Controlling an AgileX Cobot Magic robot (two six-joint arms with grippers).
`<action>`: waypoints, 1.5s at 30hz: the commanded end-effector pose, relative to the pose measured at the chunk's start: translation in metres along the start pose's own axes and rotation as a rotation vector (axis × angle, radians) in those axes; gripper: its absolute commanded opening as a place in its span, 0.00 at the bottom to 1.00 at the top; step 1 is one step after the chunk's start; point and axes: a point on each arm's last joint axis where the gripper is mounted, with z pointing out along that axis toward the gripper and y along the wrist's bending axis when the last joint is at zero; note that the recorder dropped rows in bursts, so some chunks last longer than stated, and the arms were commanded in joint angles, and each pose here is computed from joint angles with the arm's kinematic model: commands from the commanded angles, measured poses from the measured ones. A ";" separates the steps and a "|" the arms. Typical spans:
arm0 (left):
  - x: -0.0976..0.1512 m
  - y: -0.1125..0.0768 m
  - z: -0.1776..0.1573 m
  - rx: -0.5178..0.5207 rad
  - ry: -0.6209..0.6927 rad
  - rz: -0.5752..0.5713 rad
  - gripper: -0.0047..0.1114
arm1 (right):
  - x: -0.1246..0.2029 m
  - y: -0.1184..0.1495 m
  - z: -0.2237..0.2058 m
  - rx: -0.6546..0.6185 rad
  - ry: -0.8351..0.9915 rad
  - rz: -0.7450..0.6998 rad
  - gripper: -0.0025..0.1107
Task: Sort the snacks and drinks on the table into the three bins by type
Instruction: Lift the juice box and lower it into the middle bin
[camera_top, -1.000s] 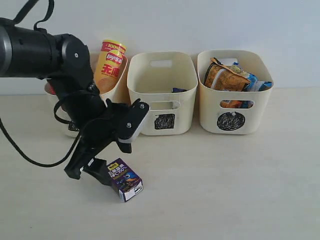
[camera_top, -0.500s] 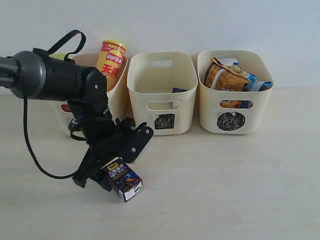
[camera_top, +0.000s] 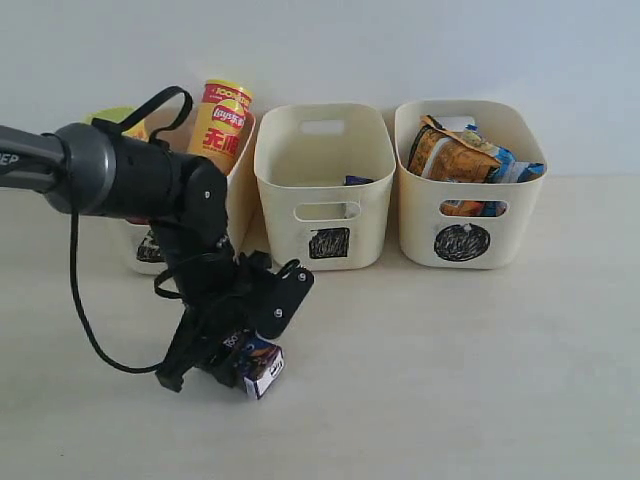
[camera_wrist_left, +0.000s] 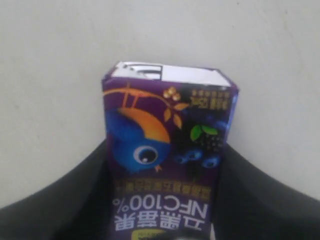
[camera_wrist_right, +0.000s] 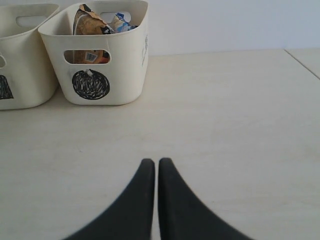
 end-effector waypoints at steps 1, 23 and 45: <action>-0.004 0.001 -0.021 -0.046 -0.013 -0.048 0.08 | 0.001 0.000 0.000 -0.003 -0.004 -0.005 0.02; -0.013 0.097 -0.160 -0.991 -0.799 -1.111 0.08 | 0.001 0.000 0.000 -0.009 -0.008 -0.005 0.02; -0.009 0.128 -0.082 -0.855 -0.817 -1.322 0.44 | 0.001 0.000 0.000 -0.009 -0.008 -0.005 0.02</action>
